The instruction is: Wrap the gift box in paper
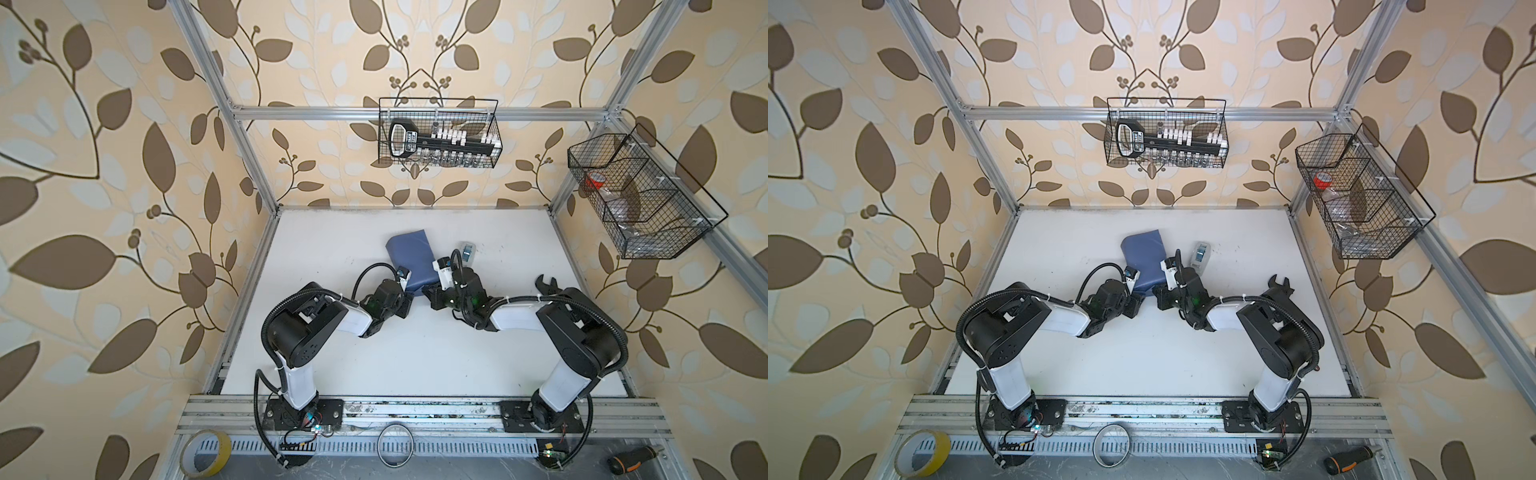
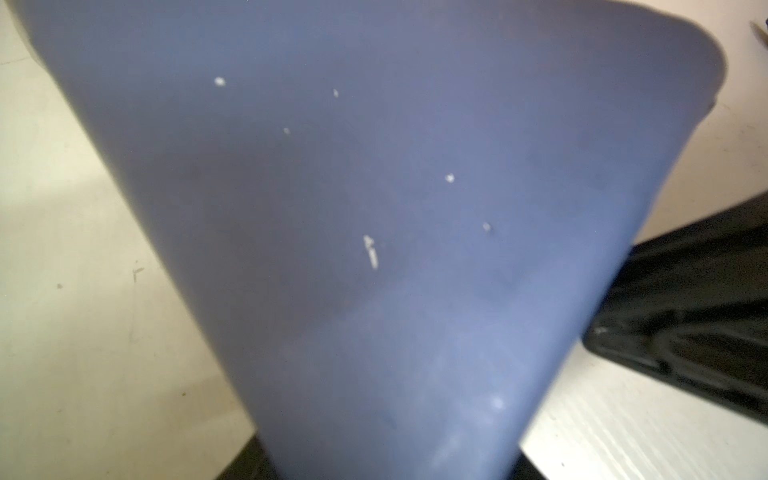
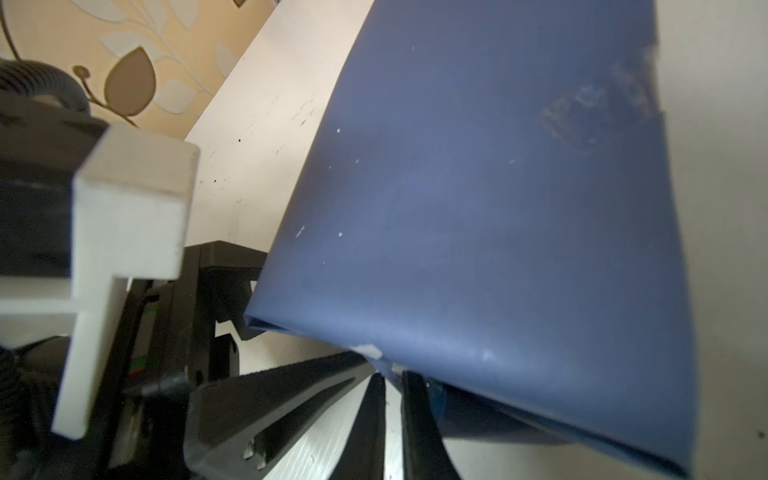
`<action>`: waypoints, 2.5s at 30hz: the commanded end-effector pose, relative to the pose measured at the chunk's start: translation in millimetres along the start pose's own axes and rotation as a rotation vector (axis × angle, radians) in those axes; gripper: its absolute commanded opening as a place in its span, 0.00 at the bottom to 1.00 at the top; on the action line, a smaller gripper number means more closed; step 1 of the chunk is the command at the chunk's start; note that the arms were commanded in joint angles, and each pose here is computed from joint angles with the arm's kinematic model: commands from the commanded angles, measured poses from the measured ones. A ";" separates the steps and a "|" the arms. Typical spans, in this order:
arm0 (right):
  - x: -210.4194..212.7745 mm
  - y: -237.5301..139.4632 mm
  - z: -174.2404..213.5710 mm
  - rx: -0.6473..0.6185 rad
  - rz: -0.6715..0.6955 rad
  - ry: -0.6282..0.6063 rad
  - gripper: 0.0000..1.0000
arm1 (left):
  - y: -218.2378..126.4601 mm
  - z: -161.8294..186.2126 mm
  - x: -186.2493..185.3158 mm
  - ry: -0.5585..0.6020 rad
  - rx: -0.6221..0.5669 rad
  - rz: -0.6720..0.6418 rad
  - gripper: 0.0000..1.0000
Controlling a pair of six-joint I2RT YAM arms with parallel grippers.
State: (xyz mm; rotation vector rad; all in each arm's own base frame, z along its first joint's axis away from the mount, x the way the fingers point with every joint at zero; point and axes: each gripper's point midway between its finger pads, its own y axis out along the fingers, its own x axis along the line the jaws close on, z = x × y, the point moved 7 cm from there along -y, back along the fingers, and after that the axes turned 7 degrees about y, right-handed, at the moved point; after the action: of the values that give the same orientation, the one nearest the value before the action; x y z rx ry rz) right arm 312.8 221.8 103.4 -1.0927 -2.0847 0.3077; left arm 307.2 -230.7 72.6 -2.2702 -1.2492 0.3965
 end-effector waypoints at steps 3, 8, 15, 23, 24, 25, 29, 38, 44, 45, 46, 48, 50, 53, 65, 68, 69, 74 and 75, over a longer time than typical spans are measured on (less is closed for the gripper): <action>1.5 -18.5 -0.1 -0.041 -0.020 -0.029 0.12 | 0.6 -19.6 4.4 -0.009 -0.053 -0.015 0.52; -0.1 -24.9 4.9 -0.047 -0.011 -0.038 0.12 | 0.8 -20.7 4.4 -0.010 -0.052 -0.016 0.50; 3.7 -14.1 8.5 -0.040 -0.021 -0.043 0.12 | 0.9 -20.7 3.8 -0.012 -0.049 -0.011 0.48; 5.8 2.5 4.4 -0.030 -0.012 -0.047 0.12 | 0.7 -20.3 4.8 -0.012 -0.049 -0.016 0.48; 5.1 4.1 3.4 -0.031 -0.008 -0.046 0.12 | 0.6 -20.5 4.6 -0.010 -0.050 -0.015 0.48; 4.3 5.6 1.7 -0.035 -0.004 -0.044 0.12 | 0.7 -20.5 4.8 -0.010 -0.050 -0.016 0.48; -0.7 11.5 -4.0 -0.044 0.017 -0.038 0.11 | 0.7 -19.5 4.9 -0.011 -0.047 -0.013 0.48; -7.4 14.5 -8.7 -0.043 0.017 -0.030 0.11 | -1.8 -20.5 4.4 -0.010 -0.052 -0.010 0.48; -4.5 -5.5 -2.9 -0.046 -0.031 -0.026 0.12 | -3.4 -21.9 5.1 -0.010 -0.054 -0.013 0.49; -4.8 -9.8 -1.9 -0.051 -0.034 -0.022 0.13 | -4.0 -22.4 4.5 -0.009 -0.056 -0.011 0.49; -6.0 -14.3 0.3 -0.054 -0.031 -0.019 0.13 | -4.4 -22.4 4.5 -0.009 -0.055 -0.010 0.50; -10.1 -22.5 2.3 -0.067 -0.007 -0.010 0.13 | -5.7 -23.3 4.7 -0.012 -0.057 -0.009 0.50; -15.9 -27.9 5.3 -0.071 0.026 0.007 0.13 | -7.9 -24.3 4.1 -0.018 -0.060 -0.003 0.52; -18.7 -28.5 6.9 -0.074 0.046 0.017 0.13 | -10.4 -24.8 3.7 -0.038 -0.064 0.005 0.55; -11.3 12.8 -7.0 -0.067 0.016 0.019 0.13 | -25.2 -15.1 -2.6 -0.126 -0.057 0.085 0.66; -12.2 21.3 -14.2 -0.073 0.015 0.023 0.12 | -31.5 -8.9 -5.1 -0.159 -0.043 0.117 0.70; -13.5 23.4 -16.6 -0.074 0.016 0.026 0.12 | -33.6 -7.1 -5.9 -0.170 -0.041 0.124 0.71; -15.9 18.9 -15.6 -0.062 0.000 0.043 0.12 | -48.4 -5.1 -6.1 -0.215 -0.055 0.142 0.74; -14.5 13.1 -13.1 -0.057 -0.011 0.048 0.13 | -52.9 -6.6 -5.0 -0.227 -0.060 0.134 0.75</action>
State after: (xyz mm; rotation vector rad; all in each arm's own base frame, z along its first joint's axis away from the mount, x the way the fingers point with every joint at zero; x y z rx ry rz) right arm 341.1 217.0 91.3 -1.1527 -2.0506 0.2413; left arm 271.3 -214.2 84.3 -2.3345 -1.2055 0.6488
